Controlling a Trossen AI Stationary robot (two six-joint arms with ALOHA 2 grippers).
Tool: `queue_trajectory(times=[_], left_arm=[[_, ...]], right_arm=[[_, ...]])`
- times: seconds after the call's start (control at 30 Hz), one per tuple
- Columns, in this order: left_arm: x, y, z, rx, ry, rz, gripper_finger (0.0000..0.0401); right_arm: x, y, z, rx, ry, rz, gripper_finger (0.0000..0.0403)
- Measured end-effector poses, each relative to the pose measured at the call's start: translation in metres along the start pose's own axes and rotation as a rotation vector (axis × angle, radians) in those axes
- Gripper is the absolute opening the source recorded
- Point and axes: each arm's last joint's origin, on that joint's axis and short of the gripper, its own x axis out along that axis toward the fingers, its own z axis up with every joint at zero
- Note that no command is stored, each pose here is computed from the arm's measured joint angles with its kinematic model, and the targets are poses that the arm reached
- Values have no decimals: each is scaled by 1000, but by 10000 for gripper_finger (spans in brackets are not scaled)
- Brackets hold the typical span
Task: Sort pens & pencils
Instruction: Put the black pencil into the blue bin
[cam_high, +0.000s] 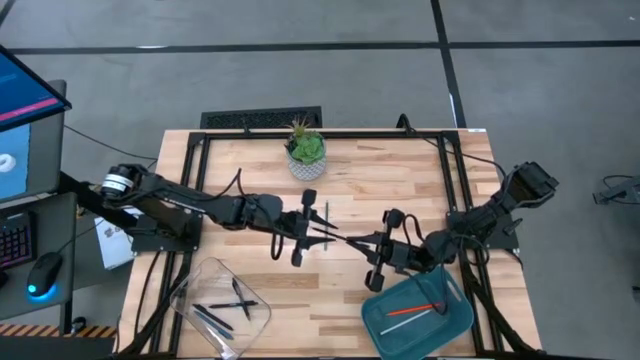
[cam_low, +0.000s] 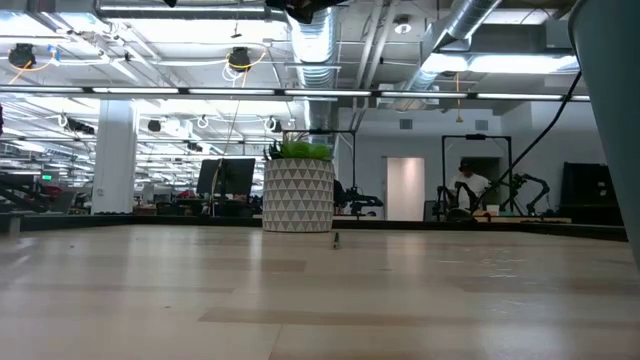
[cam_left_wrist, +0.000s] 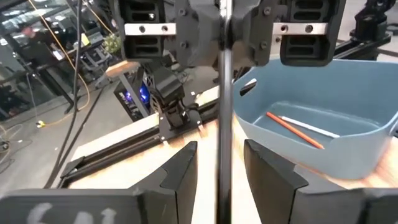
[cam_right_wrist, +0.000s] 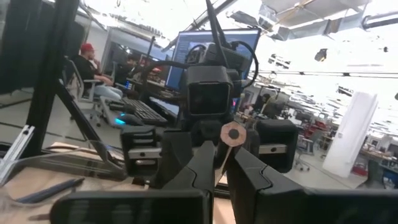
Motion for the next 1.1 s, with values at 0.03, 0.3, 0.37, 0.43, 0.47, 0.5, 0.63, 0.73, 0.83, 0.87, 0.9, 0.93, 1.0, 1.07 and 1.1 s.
queue_trajectory(times=[0.03, 0.3, 0.37, 0.43, 0.47, 0.5, 0.63, 0.73, 0.83, 0.87, 0.9, 0.93, 1.0, 1.07, 1.1], left_arm=[[-1, 0, 0, 0, 2, 0, 122], [-14, 3, 7, -19, 45, -3, 122], [-17, 4, 7, -27, 54, -6, 122], [-18, 4, 7, -30, 65, -9, 122], [-19, 3, 7, -33, 78, -13, 122], [-20, 3, 5, -36, 94, -17, 122], [-21, 1, -1, -51, 159, -35, 122], [-21, 1, -2, -50, 177, -15, 122], [-21, 1, -3, -55, 187, -13, 122], [-21, 1, -3, -55, 188, -13, 122], [-21, 1, -3, -55, 190, -14, 122], [-21, 1, -3, -54, 195, -15, 122], [-21, 1, -4, -54, 205, -16, 122], [-21, 1, -5, -54, 212, -4, 122], [-22, 1, -5, -54, 215, 5, 122]], right_arm=[[-1, 1, 1, 0, 0, 3, 47], [-11, 8, 7, -16, 25, -32, 47], [-12, 9, 8, -15, 28, -34, 47], [-13, 9, 9, -13, 28, -33, 47], [-13, 10, 9, -12, 27, -32, 47], [-13, 9, 9, -12, 27, -33, 47], [-13, 9, 9, -11, 38, -49, 47], [-13, 9, 9, -10, 37, -50, 47], [-13, 8, 9, -1, 30, -54, 47], [-13, 8, 10, 2, 28, -56, 47], [-13, 8, 10, 2, 26, -57, 47], [-14, 8, 10, 1, 23, -57, 47], [-14, 8, 11, -2, 21, -55, 47], [-15, 10, 12, -4, 19, -49, 47], [-16, 10, 12, -3, 18, -46, 47]])
